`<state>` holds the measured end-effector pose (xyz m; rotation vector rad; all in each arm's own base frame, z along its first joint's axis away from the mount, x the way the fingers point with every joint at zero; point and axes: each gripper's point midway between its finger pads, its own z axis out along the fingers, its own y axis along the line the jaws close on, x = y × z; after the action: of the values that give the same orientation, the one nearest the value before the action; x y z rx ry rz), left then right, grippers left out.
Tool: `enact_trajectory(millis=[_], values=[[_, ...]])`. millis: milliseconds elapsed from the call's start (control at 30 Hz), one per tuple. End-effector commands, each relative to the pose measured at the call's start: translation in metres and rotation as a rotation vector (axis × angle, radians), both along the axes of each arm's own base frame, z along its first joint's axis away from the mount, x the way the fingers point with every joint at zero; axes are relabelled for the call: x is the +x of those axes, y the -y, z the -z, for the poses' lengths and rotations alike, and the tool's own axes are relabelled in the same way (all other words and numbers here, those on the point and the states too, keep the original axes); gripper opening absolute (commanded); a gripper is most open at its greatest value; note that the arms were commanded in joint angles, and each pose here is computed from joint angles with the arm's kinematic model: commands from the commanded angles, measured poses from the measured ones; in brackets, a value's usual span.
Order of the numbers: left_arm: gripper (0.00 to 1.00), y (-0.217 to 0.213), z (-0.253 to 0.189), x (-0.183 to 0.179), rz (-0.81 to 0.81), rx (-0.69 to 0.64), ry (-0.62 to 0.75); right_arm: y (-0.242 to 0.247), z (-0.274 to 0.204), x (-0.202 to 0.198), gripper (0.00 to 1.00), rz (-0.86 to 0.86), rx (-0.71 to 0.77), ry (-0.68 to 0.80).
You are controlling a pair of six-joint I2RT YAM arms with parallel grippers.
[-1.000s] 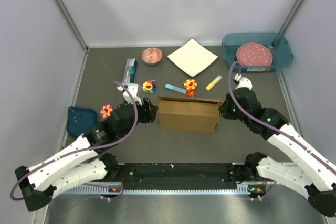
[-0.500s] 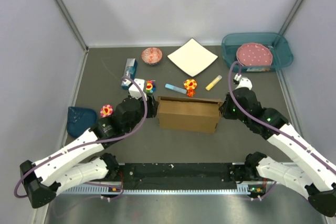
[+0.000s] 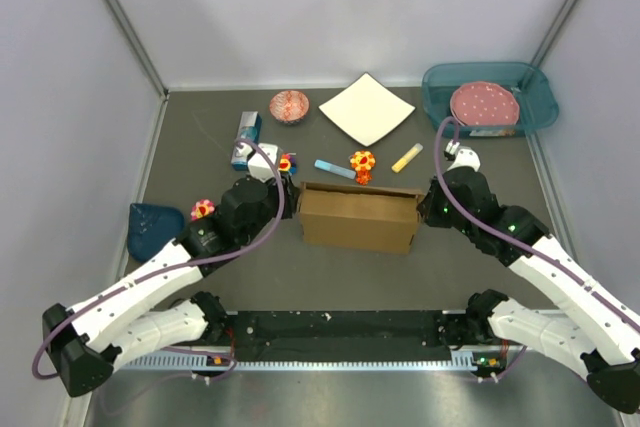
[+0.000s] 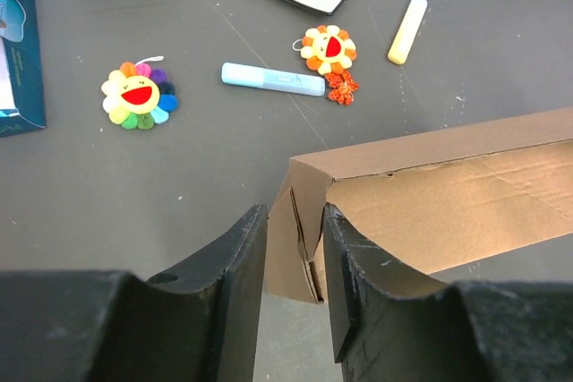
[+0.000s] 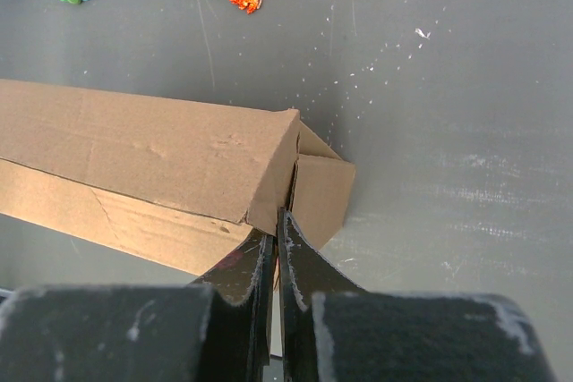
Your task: Fold the paper box
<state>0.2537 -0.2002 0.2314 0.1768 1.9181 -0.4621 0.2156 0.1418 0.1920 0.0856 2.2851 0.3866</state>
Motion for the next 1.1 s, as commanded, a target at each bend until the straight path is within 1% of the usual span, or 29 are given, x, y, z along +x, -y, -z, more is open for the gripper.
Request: enact_trajectory(millis=[0,100,133,167,233,267,400,600,800,1067], values=[[0.35,0.008,-0.023,0.008,0.021,-0.05,0.055,0.021,0.054,-0.043,0.0,-0.052,-0.161,-0.235],[0.28,0.01,-0.021,0.009,0.03,-0.046,0.048,0.021,0.055,-0.043,0.0,-0.05,-0.159,-0.237],[0.24,0.011,-0.017,0.01,0.03,-0.037,0.041,0.021,0.054,-0.043,0.0,-0.051,-0.159,-0.236],[0.18,0.011,-0.016,0.01,0.031,-0.035,0.034,0.021,0.054,-0.043,0.0,-0.051,-0.159,-0.236],[0.14,0.012,-0.01,0.009,0.034,-0.027,0.019,0.021,0.055,-0.043,0.0,-0.051,-0.158,-0.238],[0.09,0.013,-0.008,0.008,0.04,-0.027,0.015,0.021,0.055,-0.043,0.0,-0.051,-0.158,-0.238],[0.0,0.012,-0.001,0.004,0.051,-0.033,0.002,0.02,0.054,-0.043,0.0,-0.053,-0.156,-0.236],[0.0,0.009,0.021,-0.008,0.075,-0.034,-0.032,0.02,0.055,-0.044,0.0,-0.048,-0.153,-0.24],[0.0,0.011,0.051,-0.022,0.099,-0.062,-0.113,0.019,0.055,-0.044,0.0,-0.041,-0.146,-0.248],[0.0,0.008,0.075,-0.035,0.107,-0.088,-0.152,0.02,0.057,-0.045,0.0,-0.031,-0.141,-0.254]])
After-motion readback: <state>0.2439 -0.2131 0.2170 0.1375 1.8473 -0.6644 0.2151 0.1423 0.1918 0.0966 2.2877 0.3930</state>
